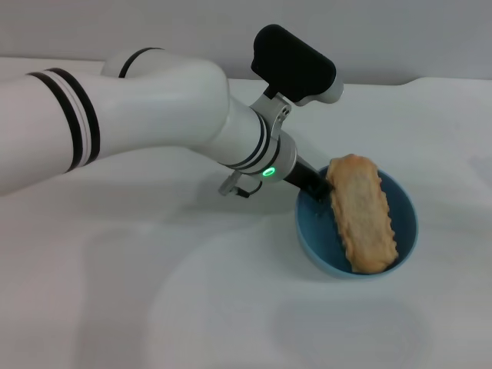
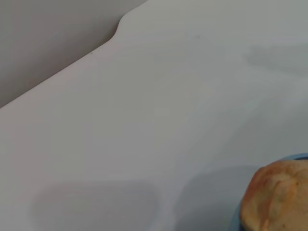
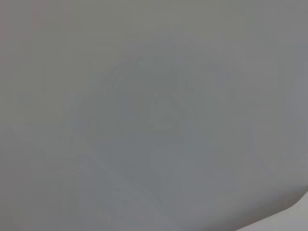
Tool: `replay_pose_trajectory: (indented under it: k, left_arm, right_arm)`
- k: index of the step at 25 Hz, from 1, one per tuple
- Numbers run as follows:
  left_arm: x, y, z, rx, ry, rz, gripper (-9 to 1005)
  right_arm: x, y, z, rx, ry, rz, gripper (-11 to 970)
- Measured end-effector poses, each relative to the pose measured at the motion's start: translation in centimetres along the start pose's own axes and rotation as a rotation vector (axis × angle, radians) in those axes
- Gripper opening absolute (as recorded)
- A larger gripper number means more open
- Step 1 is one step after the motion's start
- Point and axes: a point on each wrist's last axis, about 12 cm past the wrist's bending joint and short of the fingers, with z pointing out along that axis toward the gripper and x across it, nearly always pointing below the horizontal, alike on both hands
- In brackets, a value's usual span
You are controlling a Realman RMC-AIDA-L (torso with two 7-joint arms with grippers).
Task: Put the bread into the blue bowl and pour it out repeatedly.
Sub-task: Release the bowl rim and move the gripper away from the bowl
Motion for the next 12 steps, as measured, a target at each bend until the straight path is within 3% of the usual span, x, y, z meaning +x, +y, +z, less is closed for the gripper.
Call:
replay_pose_trajectory:
  k: [12]
  left_arm:
    - [-0.15, -0.12, -0.04, -0.002, -0.013, 0.018, -1]
  right_arm:
    - [0.29, -0.16, 0.03, 0.006, 0.000, -0.018, 474]
